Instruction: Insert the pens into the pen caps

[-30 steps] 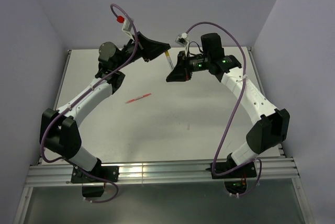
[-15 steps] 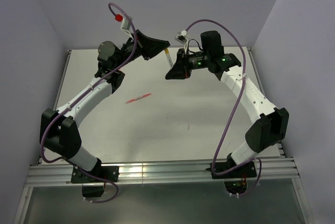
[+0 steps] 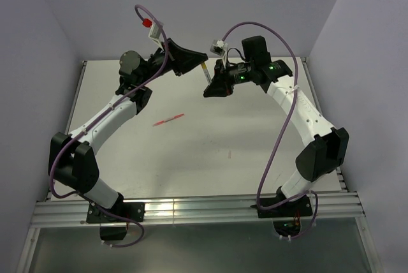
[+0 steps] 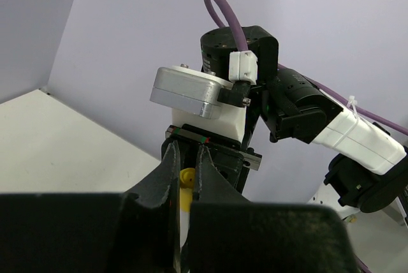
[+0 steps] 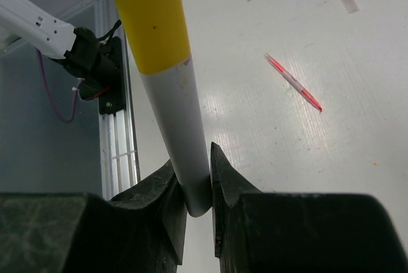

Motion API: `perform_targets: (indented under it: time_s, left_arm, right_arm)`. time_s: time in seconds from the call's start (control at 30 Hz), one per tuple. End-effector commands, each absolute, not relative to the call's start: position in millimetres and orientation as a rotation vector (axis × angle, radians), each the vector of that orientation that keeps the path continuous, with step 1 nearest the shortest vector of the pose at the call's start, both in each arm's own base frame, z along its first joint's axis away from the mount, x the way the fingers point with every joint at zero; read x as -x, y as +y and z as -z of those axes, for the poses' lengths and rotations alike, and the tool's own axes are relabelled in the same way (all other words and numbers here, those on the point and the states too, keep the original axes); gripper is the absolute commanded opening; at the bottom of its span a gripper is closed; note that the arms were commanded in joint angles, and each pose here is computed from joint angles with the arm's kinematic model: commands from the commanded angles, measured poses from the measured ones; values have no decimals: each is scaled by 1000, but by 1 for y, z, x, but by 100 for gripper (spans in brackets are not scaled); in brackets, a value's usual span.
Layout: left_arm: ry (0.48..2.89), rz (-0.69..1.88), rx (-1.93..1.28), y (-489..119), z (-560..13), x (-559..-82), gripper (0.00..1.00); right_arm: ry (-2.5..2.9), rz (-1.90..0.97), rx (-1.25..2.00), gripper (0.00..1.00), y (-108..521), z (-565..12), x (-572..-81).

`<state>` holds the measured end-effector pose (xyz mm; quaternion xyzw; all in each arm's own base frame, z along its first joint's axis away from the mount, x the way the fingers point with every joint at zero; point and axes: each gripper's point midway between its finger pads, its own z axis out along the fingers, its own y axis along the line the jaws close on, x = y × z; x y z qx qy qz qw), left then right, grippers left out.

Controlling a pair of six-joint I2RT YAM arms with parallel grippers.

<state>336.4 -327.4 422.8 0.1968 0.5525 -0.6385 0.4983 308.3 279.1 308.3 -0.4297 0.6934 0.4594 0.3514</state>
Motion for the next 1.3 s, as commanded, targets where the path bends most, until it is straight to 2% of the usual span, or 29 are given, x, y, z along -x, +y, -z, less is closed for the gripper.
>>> perform_targets:
  time_s: [0.0,0.23,0.5,0.7,0.8,0.83,0.93,1.03,1.27]
  left_arm:
    - [1707,1869,-789,-357,-333,-253,0]
    - [1679,1835,-773,-358,-338,-260,0]
    - [1534,1581,-596,-326,-398,-332,5]
    - [1489,1501,-535,-309,-421,-357,4]
    - [1478,1496,-528,-305,-425,-360,13]
    - [1477,1495,-525,-304,-425,-360,28]
    - [1472,1491,-517,-299,-427,-361,53]
    - [1474,1488,-512,-298,-427,-361,57]
    - [1493,1506,-488,-299,-418,-362,58]
  right_arm:
    - [1357,-965,1077,0,279,-429,-350]
    - [1380,-1013,1060,0,281,-423,-345]
    - [1535,-1198,940,0,283,-379,-332]
    - [1585,-1333,849,0,287,-360,-323]
    - [1616,-1360,823,0,288,-351,-321]
    - [1619,-1363,820,0,288,-349,-321]
    - [1627,-1382,801,0,288,-347,-322]
    - [1631,-1403,786,0,291,-347,-324]
    - [1626,-1475,778,0,295,-352,-322]
